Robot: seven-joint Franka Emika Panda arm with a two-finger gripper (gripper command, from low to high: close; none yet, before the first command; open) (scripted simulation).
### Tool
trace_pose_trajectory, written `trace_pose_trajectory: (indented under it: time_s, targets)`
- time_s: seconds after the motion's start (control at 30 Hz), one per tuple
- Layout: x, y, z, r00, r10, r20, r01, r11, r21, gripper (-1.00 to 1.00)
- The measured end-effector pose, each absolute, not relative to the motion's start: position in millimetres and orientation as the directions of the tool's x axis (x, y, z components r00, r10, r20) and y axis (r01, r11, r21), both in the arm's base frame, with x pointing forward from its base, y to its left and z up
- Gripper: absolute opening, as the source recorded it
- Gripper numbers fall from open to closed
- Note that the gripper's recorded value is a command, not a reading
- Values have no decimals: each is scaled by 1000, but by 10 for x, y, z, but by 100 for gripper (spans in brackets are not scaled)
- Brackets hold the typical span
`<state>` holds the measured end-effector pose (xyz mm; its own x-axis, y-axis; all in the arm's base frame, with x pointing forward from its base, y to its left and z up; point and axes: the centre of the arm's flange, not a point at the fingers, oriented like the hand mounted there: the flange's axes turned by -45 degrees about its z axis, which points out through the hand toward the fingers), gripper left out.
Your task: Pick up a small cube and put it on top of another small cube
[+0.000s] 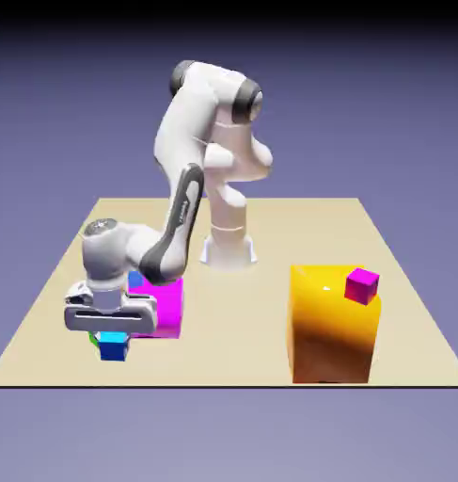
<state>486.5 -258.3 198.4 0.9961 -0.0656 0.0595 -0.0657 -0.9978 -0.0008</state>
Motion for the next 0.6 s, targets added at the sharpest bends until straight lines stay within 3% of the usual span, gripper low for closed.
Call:
trace_pose_trajectory:
  time_s: [0.33,0.5,0.53,0.6]
  targets:
    - [3839,-3101,2541,916,-397,60,-398,-917,-1,-100]
    - [3870,-3113,1885,916,-397,60,-397,-918,0,-100]
    - [3867,-3112,1842,916,-397,59,-398,-917,0,100]
    - [3867,-3113,1842,916,-397,60,-398,-917,0,100]
